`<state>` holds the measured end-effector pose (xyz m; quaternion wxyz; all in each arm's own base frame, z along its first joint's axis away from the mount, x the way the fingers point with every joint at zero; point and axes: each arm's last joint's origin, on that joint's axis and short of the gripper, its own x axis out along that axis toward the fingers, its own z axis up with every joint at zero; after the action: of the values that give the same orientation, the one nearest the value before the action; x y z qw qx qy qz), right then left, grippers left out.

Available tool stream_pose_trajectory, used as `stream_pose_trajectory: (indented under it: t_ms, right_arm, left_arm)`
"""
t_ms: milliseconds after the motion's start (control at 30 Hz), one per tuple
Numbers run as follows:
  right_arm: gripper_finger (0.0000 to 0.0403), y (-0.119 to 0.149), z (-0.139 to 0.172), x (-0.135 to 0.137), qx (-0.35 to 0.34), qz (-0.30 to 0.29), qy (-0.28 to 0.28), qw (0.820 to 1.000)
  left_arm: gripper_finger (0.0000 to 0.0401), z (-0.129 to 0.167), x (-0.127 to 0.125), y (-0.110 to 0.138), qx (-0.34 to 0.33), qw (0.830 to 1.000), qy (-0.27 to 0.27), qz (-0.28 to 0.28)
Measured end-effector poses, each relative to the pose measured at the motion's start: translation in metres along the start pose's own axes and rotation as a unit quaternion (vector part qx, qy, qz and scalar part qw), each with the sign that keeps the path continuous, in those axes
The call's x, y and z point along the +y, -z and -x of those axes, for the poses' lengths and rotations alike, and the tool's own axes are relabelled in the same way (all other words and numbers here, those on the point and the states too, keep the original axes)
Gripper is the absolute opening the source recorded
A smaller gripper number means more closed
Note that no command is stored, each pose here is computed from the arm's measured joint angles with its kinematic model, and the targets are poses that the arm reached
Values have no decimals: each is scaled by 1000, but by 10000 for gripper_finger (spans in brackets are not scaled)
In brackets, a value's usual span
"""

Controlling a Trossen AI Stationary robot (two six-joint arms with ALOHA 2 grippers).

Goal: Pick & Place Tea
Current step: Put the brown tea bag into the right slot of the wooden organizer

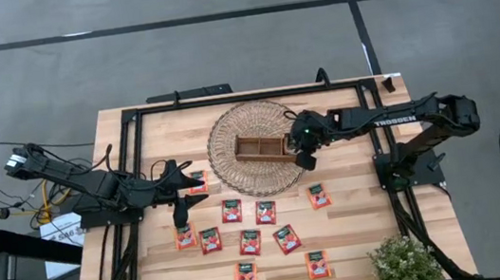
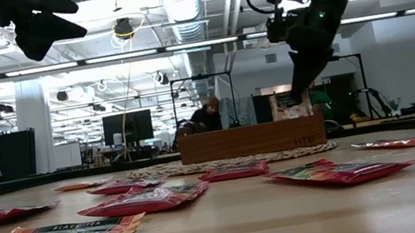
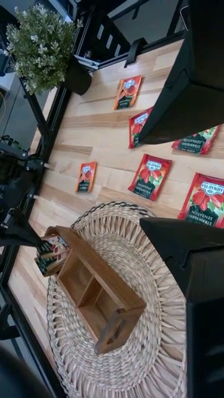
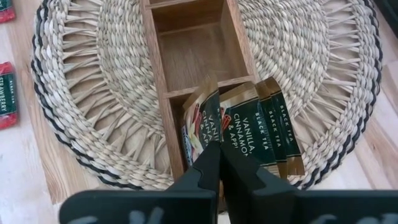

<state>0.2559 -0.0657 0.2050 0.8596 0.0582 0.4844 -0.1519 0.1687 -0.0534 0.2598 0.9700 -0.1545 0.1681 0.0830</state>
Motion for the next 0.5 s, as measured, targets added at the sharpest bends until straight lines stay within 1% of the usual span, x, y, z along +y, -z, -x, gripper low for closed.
stream_pose_trajectory:
  t_ms: [267, 500]
  right_arm:
    - [2, 1, 0, -1, 5, -3, 9, 1000]
    - [19, 2, 0, -4, 8, -8, 22, 1000]
  left_arm:
    - [196, 0, 0, 0, 0, 1000, 0, 0]
    - [196, 0, 0, 0, 1, 1000, 1, 0]
